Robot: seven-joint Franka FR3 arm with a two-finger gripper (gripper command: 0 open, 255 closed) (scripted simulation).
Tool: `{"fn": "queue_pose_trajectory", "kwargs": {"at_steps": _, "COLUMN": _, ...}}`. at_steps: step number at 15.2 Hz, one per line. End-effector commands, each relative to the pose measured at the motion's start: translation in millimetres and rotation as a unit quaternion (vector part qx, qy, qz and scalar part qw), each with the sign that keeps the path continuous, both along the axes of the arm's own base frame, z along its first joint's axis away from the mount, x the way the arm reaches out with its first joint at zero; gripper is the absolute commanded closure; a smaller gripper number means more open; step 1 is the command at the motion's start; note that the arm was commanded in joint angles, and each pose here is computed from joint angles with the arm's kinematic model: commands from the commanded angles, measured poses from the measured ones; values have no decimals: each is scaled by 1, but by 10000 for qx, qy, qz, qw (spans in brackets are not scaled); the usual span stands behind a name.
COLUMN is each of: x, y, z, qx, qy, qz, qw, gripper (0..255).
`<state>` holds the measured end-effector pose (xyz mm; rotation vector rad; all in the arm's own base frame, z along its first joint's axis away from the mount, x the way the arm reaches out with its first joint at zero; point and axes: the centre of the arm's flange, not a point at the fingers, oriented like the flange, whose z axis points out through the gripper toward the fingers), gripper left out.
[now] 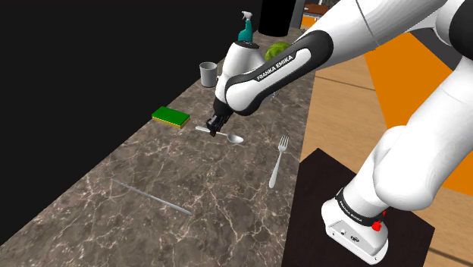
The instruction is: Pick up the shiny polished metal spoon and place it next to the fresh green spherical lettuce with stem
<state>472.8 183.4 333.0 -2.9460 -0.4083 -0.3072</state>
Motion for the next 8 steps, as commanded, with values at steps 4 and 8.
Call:
{"fn": "queue_pose_trajectory", "kwargs": {"at_steps": 4, "x": 0, "y": 0, "z": 0, "qx": 0, "qy": 0, "qz": 0, "qw": 10000, "gripper": 255}}
{"fn": "queue_pose_trajectory", "kwargs": {"at_steps": 8, "x": 0, "y": 0, "z": 11, "qx": 0, "qy": 0, "qz": 0, "qw": 10000, "gripper": 255}}
